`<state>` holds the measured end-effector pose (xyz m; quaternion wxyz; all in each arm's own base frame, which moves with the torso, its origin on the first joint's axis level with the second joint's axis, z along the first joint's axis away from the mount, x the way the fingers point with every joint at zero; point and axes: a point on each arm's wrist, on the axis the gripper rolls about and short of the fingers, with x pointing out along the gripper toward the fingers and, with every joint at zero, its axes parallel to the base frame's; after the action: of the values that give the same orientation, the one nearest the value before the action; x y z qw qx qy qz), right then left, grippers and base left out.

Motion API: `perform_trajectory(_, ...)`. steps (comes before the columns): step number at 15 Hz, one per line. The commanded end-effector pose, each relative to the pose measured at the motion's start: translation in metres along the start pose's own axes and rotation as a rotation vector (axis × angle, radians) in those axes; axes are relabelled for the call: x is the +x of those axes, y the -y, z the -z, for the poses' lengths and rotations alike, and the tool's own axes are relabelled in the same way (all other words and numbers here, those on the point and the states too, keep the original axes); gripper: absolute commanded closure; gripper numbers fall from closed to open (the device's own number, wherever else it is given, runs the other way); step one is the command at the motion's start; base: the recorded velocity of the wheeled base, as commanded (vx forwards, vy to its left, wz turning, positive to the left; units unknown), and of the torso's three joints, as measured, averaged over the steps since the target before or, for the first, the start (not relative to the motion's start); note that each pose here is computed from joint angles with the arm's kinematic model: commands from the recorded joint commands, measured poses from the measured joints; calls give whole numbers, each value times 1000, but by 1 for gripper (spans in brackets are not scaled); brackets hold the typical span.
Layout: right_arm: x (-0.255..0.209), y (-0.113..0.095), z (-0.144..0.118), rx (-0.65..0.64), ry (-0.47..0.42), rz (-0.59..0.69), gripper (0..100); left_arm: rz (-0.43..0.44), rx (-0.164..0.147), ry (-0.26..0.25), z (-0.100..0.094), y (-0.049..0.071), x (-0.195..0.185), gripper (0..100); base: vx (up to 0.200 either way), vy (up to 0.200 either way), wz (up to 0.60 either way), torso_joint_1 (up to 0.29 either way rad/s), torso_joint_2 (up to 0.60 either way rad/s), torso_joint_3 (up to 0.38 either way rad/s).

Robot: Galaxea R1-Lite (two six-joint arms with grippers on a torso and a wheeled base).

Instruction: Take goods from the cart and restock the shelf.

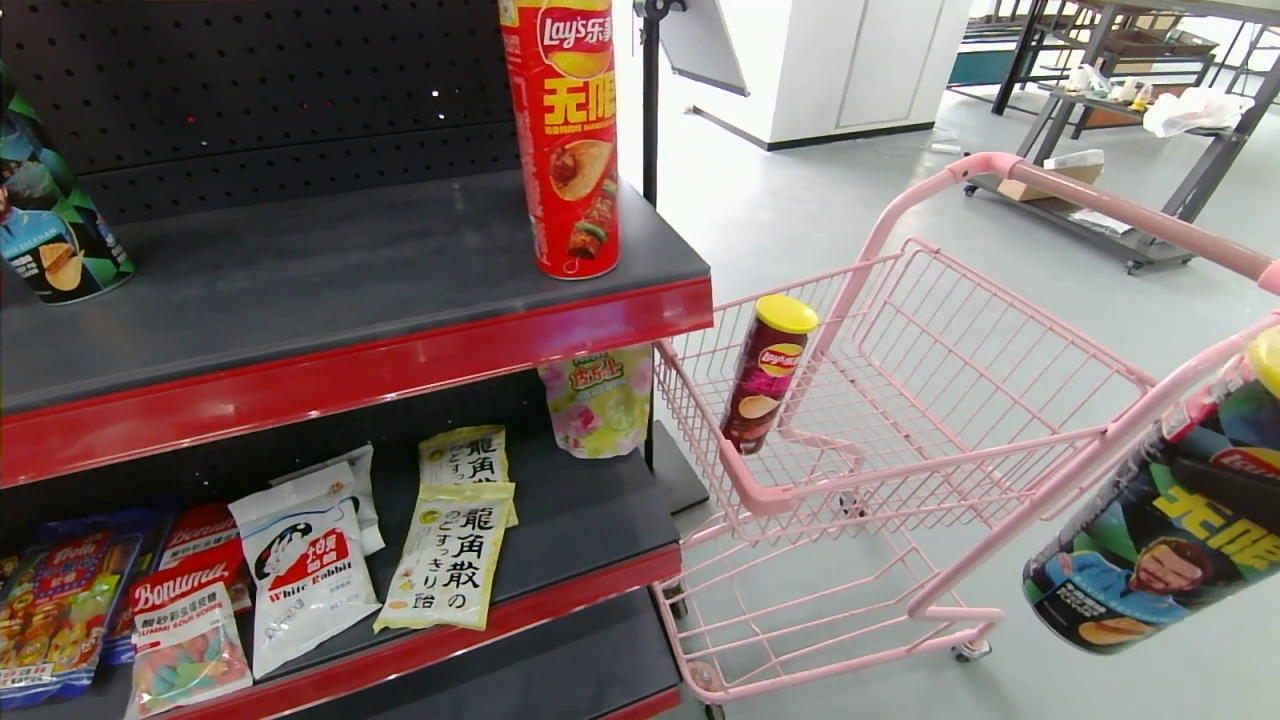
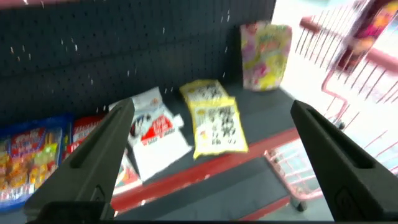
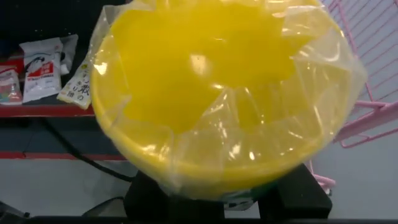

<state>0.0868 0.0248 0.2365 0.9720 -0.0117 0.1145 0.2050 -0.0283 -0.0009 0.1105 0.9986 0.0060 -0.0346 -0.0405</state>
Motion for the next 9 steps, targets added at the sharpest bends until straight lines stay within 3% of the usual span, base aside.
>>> perform_trajectory(1,-6,-9,-3,-26,29,-113,100,110,-41,-11,-69,-2,18,0,0,0,0,0,0,0)
perform_trajectory(2,-5,-11,-4,-37,29,-132,100,127,-23,-14,-69,-2,19,0,0,0,0,0,0,0)
perform_trajectory(3,-3,-14,-4,-68,22,-168,100,147,18,-16,-67,-2,19,0,0,0,0,0,0,0)
perform_trajectory(6,2,-15,-4,-90,7,-185,100,168,40,-27,-64,-1,20,0,0,0,0,0,0,0)
perform_trajectory(9,4,-15,-3,-89,-2,-187,100,169,43,-48,-52,-1,19,0,0,0,0,115,-352,-230)
